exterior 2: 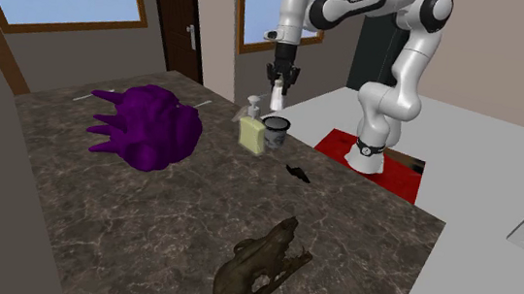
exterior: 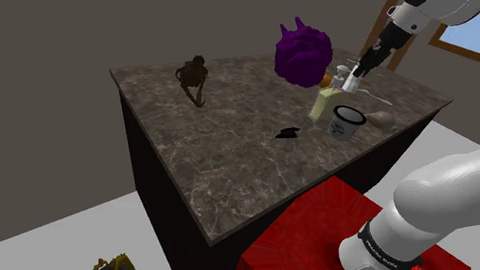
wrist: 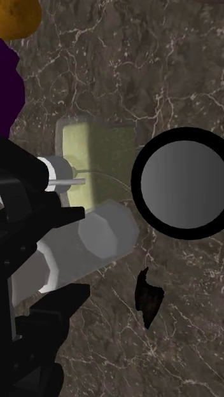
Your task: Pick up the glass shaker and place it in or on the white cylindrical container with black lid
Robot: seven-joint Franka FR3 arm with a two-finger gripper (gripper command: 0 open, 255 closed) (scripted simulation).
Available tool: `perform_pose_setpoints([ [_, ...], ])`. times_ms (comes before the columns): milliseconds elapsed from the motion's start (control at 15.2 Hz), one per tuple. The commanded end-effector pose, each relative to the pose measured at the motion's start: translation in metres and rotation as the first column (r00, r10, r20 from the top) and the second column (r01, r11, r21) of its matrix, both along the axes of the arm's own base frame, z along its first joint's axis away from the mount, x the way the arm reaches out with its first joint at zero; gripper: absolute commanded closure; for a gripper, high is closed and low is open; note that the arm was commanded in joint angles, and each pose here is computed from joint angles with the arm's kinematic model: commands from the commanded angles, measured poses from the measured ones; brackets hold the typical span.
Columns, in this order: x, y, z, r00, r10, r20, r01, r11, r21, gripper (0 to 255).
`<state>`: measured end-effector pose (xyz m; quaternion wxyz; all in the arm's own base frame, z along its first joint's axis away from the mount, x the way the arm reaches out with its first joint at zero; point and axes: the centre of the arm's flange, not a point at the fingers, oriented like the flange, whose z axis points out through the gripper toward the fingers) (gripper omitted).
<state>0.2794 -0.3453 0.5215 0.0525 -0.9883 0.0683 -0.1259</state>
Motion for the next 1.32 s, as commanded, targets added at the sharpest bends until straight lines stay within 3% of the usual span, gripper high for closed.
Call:
perform_pose_setpoints([
  [0, -0.027, -0.009, -0.001, 1.000, 0.001, 0.000, -0.001, 1.000, 0.000, 255],
  [66, -0.044, -0.016, -0.001, 1.000, 0.001, 0.000, -0.001, 1.000, 0.000, 255],
  [1254, -0.044, -0.016, -0.085, 1.000, 0.001, 0.000, -0.001, 1.000, 0.000, 255],
])
